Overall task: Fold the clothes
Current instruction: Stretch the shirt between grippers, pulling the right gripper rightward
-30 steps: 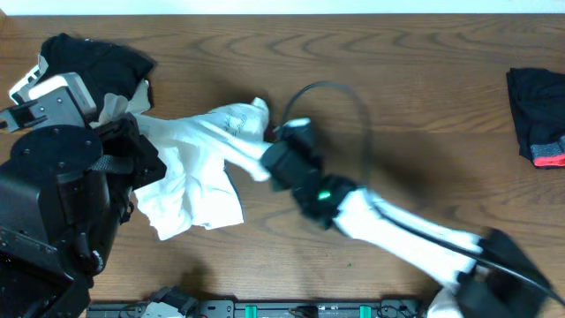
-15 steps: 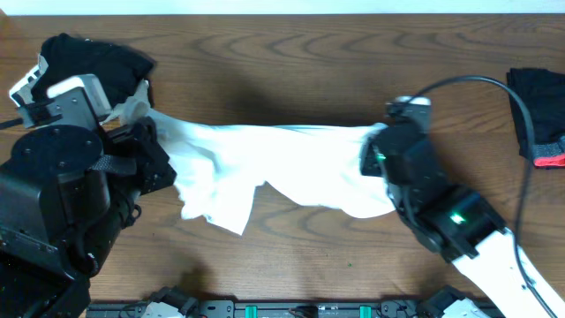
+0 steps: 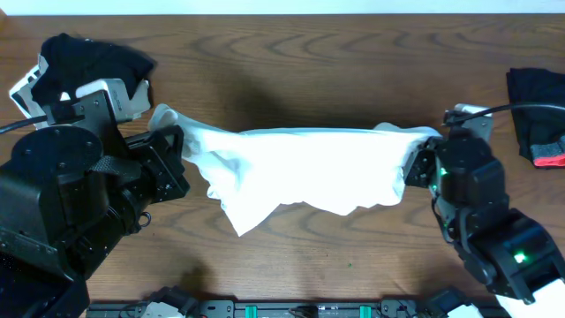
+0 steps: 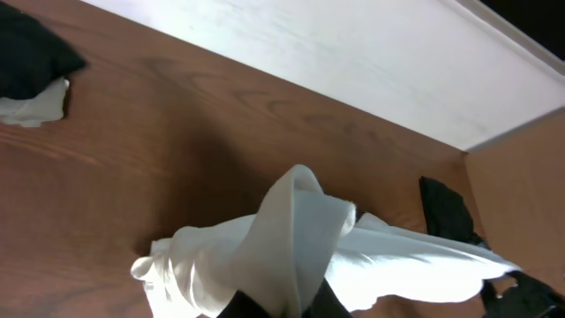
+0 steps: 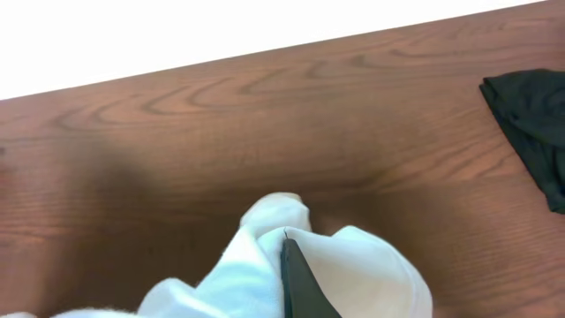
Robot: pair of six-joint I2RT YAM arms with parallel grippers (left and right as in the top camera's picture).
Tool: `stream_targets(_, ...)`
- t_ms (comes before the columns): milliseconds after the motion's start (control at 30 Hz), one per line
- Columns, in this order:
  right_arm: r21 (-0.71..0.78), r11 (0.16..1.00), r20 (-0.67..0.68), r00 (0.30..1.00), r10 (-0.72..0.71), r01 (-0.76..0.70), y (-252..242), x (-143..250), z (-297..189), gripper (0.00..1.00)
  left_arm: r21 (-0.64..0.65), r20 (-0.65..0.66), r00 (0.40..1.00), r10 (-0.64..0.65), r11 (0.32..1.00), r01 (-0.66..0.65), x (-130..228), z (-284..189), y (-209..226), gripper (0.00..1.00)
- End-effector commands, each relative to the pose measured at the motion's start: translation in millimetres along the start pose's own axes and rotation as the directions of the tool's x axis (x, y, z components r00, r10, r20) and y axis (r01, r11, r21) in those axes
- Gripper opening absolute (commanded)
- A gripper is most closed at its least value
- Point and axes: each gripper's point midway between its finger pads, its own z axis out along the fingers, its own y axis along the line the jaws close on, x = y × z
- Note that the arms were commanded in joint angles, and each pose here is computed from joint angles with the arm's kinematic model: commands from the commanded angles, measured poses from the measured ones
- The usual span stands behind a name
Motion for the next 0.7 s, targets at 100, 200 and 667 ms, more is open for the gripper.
stream_targets(100,0.025,1.0,0.015,1.0,-0.016,0.016,-8.6,-29.6,-23.1,0.01,0.029,0.034,0.999,0.011,1.0,-0.012,-7.8,-16.3,-5.6,0.06)
stream_targets(200,0.014,1.0,0.0,1.0,-0.019,0.019,-8.5,-35.6,-37.5,0.02,0.024,0.03,0.999,0.011,1.0,-0.011,-5.3,-32.7,-2.6,0.06)
stream_targets(667,-0.096,0.995,-0.09,0.996,0.003,-0.012,3.6,-29.5,-66.8,0.02,0.0,-0.001,1.0,-0.011,1.0,0.011,6.6,-60.9,7.9,0.06)
